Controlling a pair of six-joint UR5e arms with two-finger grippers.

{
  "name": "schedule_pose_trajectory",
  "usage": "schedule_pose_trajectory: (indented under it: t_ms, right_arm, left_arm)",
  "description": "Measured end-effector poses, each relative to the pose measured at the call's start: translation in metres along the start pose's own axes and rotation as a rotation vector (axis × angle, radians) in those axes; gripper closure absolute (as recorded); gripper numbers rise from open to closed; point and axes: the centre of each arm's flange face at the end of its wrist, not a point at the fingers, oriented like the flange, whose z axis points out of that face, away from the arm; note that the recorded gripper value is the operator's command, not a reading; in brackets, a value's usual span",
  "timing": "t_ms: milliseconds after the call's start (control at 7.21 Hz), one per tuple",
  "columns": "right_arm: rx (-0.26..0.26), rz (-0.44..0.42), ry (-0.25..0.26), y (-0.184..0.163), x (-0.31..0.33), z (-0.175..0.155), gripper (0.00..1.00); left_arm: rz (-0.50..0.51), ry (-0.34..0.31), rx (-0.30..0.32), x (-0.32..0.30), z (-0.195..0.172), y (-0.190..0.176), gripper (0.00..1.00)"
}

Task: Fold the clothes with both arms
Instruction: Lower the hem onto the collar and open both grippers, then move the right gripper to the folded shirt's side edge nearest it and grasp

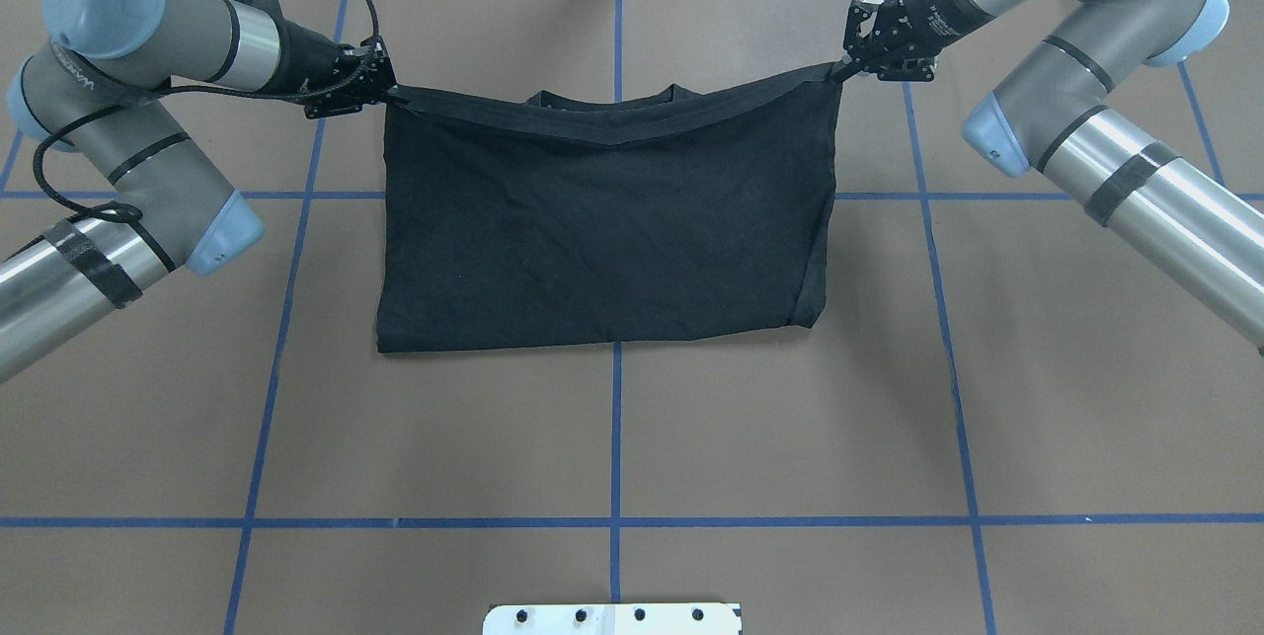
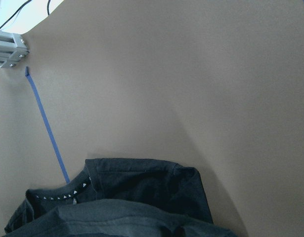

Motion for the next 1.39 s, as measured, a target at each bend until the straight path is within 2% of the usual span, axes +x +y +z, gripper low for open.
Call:
schedule_pose_trajectory:
  t_ms: [416,693,971,1387]
  right_arm:
    - [-0.009,-0.003,0.000,0.002,-0.002,0.002,0.00]
    - [-0.034,0.000,-0.008,0.010,-0.007,0.000,0.00]
    - [-0.079,0.021,-0.001,0.043,0.005,0.012,0.00]
    - [-0.173,0.086,0.036,0.120,0.044,0.043,0.00]
  left_arm:
    - [0.005,0.006,0.023,0.001,-0.008,-0.009,0.00]
    - [0.003,0.008,0.033,0.001,-0.017,-0.018,0.00]
    - [0.011,0.028,0.037,0.009,-0.029,-0.020,0.00]
    - [0.014,0.042,0.040,0.031,-0.057,-0.016,0.00]
